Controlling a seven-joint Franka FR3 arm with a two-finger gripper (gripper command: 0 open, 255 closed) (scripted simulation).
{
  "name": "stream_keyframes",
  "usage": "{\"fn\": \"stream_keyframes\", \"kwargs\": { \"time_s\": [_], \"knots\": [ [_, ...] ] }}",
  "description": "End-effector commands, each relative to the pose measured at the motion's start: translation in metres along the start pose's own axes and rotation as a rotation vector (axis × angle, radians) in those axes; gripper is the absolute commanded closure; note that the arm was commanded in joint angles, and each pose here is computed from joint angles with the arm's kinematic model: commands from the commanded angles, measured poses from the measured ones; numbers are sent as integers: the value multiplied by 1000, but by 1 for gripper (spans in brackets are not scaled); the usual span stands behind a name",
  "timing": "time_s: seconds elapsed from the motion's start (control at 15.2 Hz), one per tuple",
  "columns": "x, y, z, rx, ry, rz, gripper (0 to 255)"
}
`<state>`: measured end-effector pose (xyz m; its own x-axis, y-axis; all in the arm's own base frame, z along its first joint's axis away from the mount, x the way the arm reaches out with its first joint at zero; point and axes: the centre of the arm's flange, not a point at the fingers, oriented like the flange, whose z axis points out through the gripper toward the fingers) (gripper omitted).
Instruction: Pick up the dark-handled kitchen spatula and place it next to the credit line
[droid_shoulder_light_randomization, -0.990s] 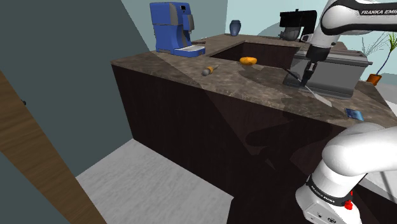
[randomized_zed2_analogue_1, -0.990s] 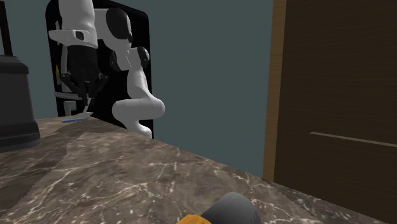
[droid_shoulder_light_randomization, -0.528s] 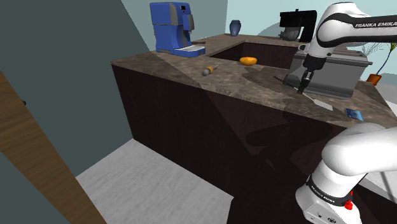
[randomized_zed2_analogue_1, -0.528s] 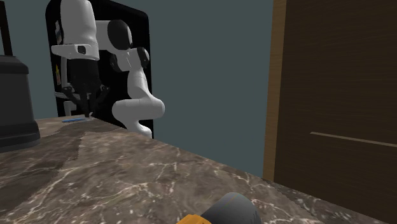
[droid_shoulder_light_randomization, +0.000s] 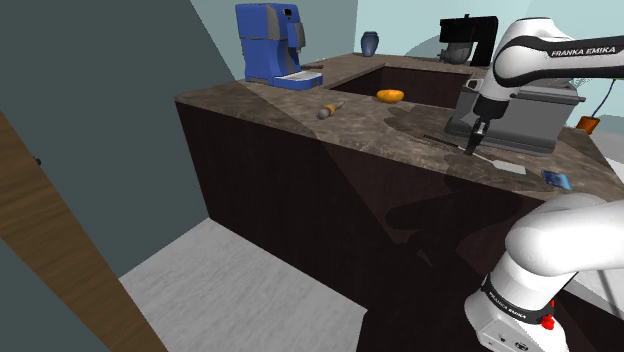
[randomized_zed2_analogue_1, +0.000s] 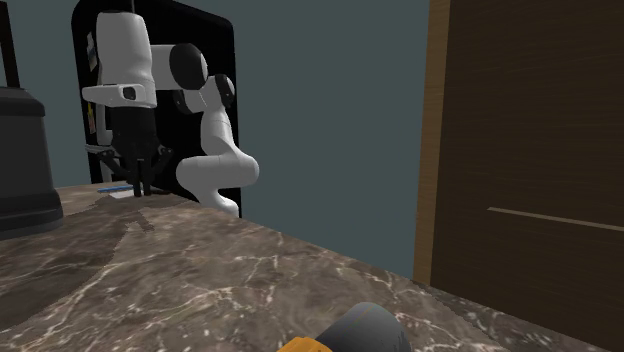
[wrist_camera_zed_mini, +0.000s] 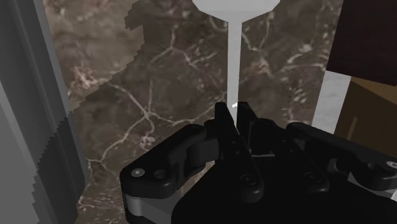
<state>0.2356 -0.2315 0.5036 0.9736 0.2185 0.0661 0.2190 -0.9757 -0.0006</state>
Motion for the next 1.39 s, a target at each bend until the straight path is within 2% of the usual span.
{"fn": "stream_keyframes", "kwargs": {
  "time_s": [0.0,0.13,0.2,0.53,0.79,1.32],
  "knots": [
    [0,0,0,0,0,0,255],
    [0,0,0,0,0,0,255],
    [0,0,0,0,0,0,0],
    [0,0,0,0,0,0,0],
    [0,0,-50,0,0,0,0],
    [0,0,-50,0,0,0,0]
  ]
}}
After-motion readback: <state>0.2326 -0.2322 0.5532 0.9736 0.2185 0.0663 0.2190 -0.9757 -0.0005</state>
